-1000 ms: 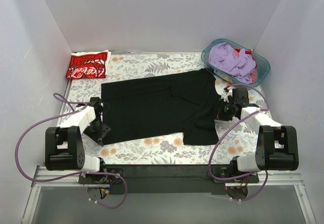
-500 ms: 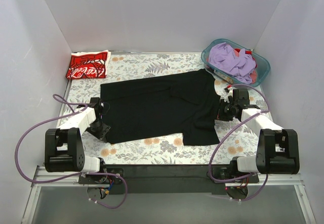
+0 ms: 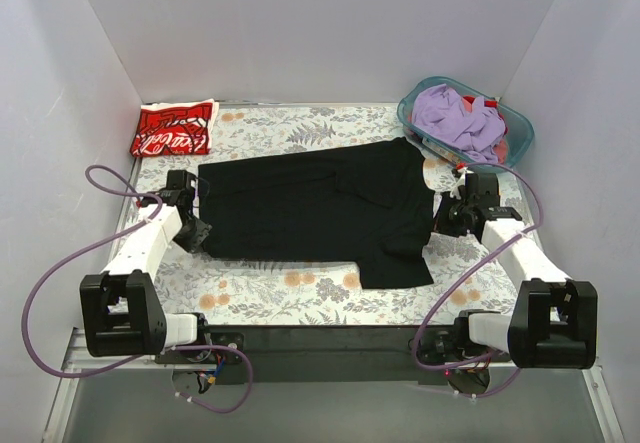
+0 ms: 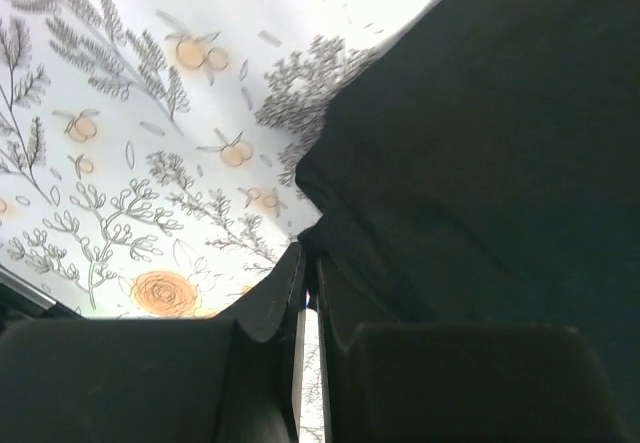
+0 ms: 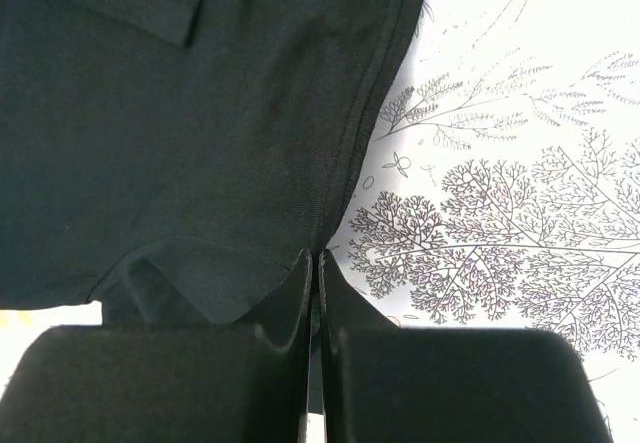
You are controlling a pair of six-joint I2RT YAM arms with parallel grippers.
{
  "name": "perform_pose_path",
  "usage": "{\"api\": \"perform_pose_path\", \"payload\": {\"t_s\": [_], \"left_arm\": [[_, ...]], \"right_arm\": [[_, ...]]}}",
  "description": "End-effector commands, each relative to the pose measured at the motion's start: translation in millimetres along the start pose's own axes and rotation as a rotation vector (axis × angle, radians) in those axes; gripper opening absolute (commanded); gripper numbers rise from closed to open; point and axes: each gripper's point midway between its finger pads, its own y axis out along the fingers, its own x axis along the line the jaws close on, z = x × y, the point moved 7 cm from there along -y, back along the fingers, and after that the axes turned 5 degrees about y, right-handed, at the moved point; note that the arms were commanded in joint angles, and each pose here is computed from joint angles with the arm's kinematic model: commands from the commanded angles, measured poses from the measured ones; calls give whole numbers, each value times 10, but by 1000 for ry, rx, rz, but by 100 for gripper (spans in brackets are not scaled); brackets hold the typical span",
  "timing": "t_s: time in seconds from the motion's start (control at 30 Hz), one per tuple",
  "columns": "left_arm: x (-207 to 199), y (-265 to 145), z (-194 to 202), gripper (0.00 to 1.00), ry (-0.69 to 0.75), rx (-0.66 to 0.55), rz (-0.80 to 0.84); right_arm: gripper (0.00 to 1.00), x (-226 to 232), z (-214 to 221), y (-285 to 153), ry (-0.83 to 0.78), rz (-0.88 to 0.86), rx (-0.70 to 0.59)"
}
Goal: Fold and stack the t-shirts
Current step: Fold the tshirt
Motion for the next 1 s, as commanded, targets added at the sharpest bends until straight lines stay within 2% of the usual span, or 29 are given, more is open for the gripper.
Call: {"api": "perform_pose_path", "payload": {"t_s": [0.0,0.23,0.37,0.63,0.97], "left_arm": [[-126,-105,-245,0,2,-86,55],[-254,-66,-488,0,-26,-134,101],[-341,44,-542,0,-43,-115,129],[-484,168,-654,0,-42,-116,153],[-573,366,-704,0,-27,-103,129]], "right_arm": [[1,61,-195,-56,21,15,-17],[1,179,-579,-83,29,27,-64],[1,210,-737,20,26,33,-14],[1,285,-1086,146,14,34,-20],[1,238,-1281,450,16,66,22]]}}
